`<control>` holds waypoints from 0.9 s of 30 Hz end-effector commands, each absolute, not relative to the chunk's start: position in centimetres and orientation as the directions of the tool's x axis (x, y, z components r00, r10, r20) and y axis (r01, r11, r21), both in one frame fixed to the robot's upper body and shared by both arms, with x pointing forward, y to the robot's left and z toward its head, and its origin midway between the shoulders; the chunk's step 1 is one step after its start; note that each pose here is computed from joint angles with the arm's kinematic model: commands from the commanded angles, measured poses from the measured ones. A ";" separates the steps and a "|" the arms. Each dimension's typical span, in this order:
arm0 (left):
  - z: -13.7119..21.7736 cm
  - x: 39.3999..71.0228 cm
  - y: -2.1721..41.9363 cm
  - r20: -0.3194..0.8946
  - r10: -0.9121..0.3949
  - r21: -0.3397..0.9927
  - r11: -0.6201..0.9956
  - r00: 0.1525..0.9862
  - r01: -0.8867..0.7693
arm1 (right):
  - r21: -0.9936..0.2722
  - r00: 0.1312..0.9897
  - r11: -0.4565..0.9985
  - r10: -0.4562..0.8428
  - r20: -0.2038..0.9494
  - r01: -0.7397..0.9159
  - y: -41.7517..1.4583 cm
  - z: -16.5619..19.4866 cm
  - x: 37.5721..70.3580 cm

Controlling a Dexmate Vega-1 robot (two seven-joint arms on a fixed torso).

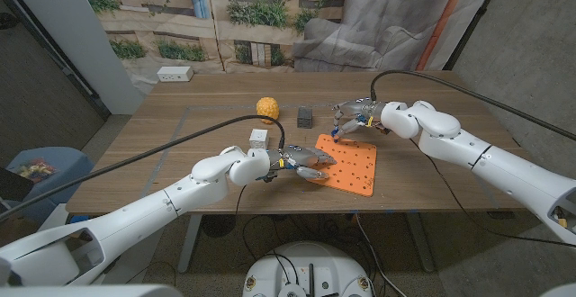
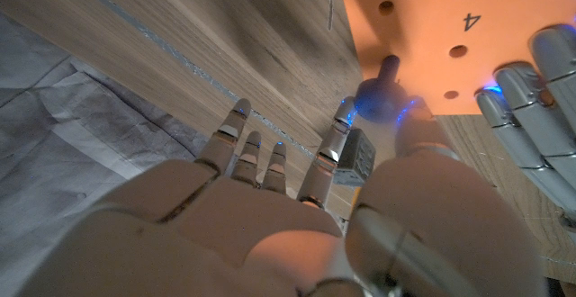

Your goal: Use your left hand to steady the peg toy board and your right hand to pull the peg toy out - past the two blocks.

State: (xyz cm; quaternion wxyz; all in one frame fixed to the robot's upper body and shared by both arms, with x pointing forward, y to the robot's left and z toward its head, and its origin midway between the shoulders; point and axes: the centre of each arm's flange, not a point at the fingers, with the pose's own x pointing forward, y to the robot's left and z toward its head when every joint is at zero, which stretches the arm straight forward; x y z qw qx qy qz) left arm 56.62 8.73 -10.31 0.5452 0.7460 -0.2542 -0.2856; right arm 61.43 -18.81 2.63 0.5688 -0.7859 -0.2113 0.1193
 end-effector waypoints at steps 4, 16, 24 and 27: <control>-10.4 56.6 8.6 -0.151 -0.690 0.959 -0.275 0.708 -0.063 | -0.943 0.878 -0.252 0.473 0.075 0.216 -18.9 2.3 61.5; -10.5 56.6 8.7 -0.146 -0.688 0.962 -0.267 0.711 -0.061 | -0.944 0.867 -0.223 0.487 0.108 0.243 -19.1 2.5 61.3; -10.4 56.7 8.7 -0.146 -0.688 0.963 -0.265 0.710 -0.059 | -0.944 0.860 -0.203 0.493 0.131 0.260 -19.3 2.8 61.1; -10.4 56.8 8.8 -0.147 -0.688 0.962 -0.266 0.710 -0.058 | -0.946 0.859 -0.193 0.494 0.135 0.260 -19.4 2.8 61.0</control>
